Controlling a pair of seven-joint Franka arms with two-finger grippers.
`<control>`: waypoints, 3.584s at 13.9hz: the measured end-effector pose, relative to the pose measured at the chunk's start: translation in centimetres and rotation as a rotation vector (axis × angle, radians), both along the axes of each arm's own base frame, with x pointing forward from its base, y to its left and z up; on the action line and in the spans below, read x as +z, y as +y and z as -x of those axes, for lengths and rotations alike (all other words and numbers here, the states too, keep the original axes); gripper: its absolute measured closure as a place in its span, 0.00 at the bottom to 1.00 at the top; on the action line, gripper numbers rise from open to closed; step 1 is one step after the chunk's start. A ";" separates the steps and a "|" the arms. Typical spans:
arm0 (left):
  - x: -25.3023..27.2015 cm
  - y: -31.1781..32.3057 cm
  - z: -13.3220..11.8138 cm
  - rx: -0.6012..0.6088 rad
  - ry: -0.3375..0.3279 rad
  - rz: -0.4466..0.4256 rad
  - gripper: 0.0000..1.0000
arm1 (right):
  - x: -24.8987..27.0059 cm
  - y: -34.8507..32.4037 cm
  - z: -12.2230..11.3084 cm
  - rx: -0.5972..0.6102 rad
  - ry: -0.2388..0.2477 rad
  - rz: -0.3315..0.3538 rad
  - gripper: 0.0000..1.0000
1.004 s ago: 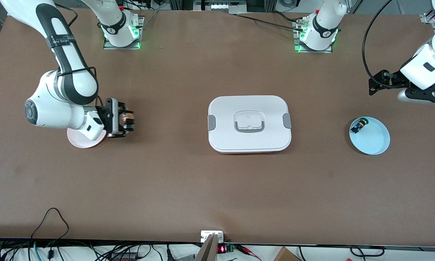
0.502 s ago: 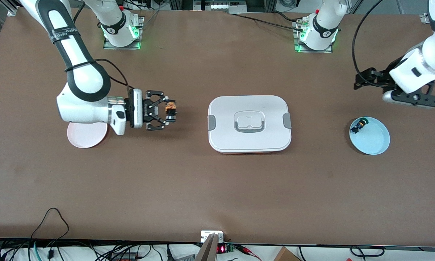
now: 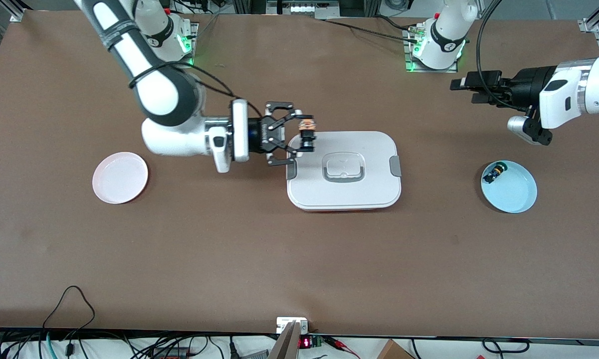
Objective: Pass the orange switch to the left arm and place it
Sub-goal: 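Lift the orange switch with the right gripper over the white box, then hold the switch above the box while the left gripper reaches toward it, then close the left gripper on the switch and open the right gripper, then carry the switch with the left gripper while the right gripper withdraws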
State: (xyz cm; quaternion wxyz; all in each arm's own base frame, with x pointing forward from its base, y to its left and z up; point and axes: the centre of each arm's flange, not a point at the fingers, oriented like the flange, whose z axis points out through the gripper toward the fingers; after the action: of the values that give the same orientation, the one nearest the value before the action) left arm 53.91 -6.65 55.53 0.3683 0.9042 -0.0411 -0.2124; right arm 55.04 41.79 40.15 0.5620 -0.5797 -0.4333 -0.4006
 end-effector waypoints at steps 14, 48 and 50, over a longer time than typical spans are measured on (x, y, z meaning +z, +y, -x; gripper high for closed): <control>-9.1 -10.3 -3.2 0.226 -0.256 0.623 0.00 | 2.7 9.4 -1.0 -0.136 -0.131 -0.077 0.26; -10.6 -13.2 -4.7 0.337 -0.279 0.657 0.66 | 3.1 8.1 -2.5 -0.162 -0.131 -0.077 0.00; -10.1 -12.5 -4.9 0.277 -0.316 0.595 0.66 | 3.3 6.5 -3.9 -0.168 -0.145 -0.086 0.00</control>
State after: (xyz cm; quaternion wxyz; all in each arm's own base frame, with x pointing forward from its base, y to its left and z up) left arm 58.77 -19.13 45.39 0.6296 0.7761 -0.0344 0.0030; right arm 58.91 48.30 43.50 0.5178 -0.5588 -0.4053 -0.5053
